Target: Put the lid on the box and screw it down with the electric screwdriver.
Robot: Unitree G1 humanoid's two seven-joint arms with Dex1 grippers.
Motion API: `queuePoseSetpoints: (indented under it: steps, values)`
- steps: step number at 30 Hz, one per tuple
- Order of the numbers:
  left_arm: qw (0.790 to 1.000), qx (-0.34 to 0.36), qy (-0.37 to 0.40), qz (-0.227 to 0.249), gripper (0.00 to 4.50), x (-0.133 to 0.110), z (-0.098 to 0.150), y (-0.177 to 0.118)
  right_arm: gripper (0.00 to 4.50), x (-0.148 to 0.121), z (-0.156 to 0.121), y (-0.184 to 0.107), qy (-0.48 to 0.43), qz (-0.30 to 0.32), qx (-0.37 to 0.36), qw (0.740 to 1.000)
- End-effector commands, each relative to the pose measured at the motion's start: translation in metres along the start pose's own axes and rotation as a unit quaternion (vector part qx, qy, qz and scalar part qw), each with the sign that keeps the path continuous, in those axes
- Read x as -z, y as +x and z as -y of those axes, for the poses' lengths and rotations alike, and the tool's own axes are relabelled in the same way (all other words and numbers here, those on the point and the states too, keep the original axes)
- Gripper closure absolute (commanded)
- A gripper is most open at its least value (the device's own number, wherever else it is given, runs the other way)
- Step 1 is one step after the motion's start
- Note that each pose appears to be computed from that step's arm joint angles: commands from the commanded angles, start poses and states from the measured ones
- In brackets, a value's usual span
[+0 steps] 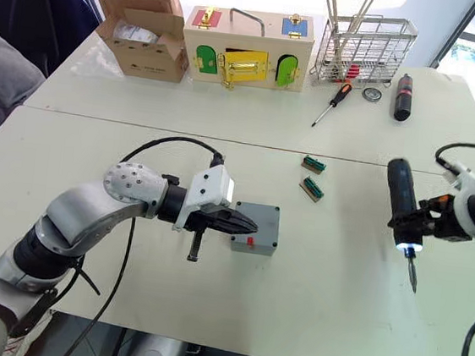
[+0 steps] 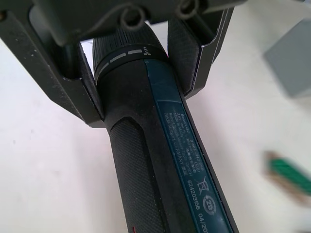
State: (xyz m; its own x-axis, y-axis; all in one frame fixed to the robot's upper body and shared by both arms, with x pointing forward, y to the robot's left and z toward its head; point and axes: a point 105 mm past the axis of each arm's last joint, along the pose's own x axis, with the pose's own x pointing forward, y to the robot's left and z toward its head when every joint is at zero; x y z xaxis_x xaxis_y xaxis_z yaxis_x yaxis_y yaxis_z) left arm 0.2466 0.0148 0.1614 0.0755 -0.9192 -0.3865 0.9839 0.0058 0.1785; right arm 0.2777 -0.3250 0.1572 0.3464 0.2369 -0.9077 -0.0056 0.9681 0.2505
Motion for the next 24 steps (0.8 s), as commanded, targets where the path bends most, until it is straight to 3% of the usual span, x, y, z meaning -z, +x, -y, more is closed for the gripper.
queuePoseSetpoints:
  steps: [1,10,16,18,21,22,24]
  values:
    - [1.000,-0.003,0.020,0.014,4.50,-0.010,0.008,0.001,2.74,-0.006,0.006,-0.012,0.015,0.019,0.011,1.000]
    - [1.000,-0.016,0.001,0.019,4.50,-0.006,0.012,0.005,2.74,0.006,0.021,0.003,0.028,-0.007,0.033,0.999]
    - [0.999,-0.035,0.019,-0.004,4.50,0.003,0.005,0.010,2.74,0.017,0.024,0.018,0.006,-0.026,0.036,0.999]
    - [0.999,-0.034,0.019,-0.002,4.50,0.002,0.005,0.011,1.68,0.020,0.024,0.021,0.000,-0.029,0.037,0.999]
    - [0.999,-0.034,0.019,-0.002,4.50,0.003,0.006,0.009,0.51,0.022,0.025,0.021,-0.012,-0.027,0.039,0.999]
    - [0.999,-0.034,0.019,-0.003,4.50,0.003,0.006,0.009,0.17,0.022,0.024,0.020,-0.018,-0.024,0.039,0.999]
    - [0.999,-0.035,0.023,-0.006,4.50,0.004,0.006,0.008,0.04,0.022,0.021,0.019,-0.026,-0.021,0.034,0.999]
